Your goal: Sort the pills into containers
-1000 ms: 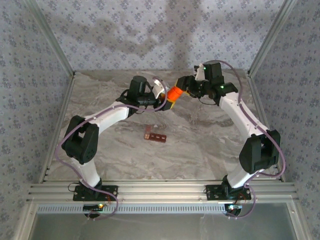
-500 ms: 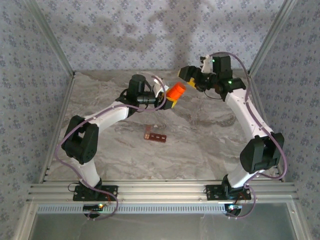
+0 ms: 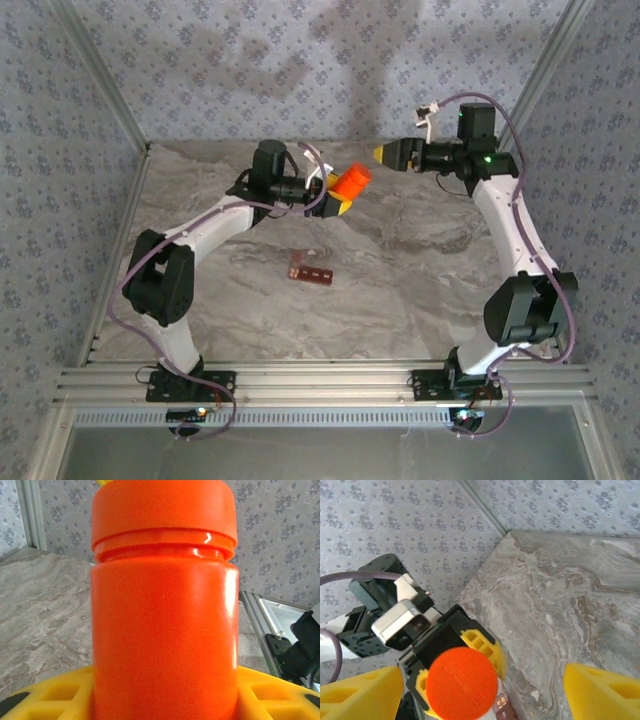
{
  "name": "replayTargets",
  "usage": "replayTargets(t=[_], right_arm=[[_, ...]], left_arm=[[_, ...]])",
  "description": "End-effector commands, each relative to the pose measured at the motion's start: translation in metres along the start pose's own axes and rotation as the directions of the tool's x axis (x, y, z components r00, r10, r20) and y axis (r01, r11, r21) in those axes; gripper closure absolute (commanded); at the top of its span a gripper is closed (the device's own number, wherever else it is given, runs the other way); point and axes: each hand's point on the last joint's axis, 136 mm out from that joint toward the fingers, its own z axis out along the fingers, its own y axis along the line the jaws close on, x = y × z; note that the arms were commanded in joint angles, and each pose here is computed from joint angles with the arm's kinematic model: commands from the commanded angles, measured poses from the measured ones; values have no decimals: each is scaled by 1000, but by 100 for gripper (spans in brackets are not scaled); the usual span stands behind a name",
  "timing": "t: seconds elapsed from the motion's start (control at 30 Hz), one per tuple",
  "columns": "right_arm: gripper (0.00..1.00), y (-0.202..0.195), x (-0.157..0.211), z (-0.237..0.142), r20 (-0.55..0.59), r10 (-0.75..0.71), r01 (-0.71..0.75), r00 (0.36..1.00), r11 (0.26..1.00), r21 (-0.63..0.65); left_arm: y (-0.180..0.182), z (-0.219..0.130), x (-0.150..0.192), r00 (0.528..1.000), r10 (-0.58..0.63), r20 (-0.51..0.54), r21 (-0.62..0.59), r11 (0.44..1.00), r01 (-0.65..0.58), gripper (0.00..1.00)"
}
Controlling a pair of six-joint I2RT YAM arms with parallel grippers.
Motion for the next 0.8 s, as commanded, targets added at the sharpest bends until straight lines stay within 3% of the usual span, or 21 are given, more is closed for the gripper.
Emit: replayTargets(t=[0.0, 0.33, 0.53, 0.67, 0.77], right_arm=[[15, 15, 6, 8, -53, -50, 47, 997, 997, -57], [16, 14, 24, 33, -153, -56, 51, 987, 998, -35], [22, 14, 30, 40, -174, -55, 49, 983, 998, -40], [32, 11, 34, 43, -184, -44, 39, 982, 999, -35], [47, 9, 37, 44, -188, -32, 28, 982, 999, -26]], left_arm=[[-8, 1, -8, 1000, 1, 4, 59, 998, -2, 100], [-8, 2, -10, 1000, -3, 0, 65, 998, 3, 100], [-8, 2, -11, 1000, -4, -2, 67, 998, 4, 100], [-8, 2, -11, 1000, -4, -2, 67, 998, 5, 100], [-8, 2, -12, 1000, -4, -2, 66, 998, 4, 100]])
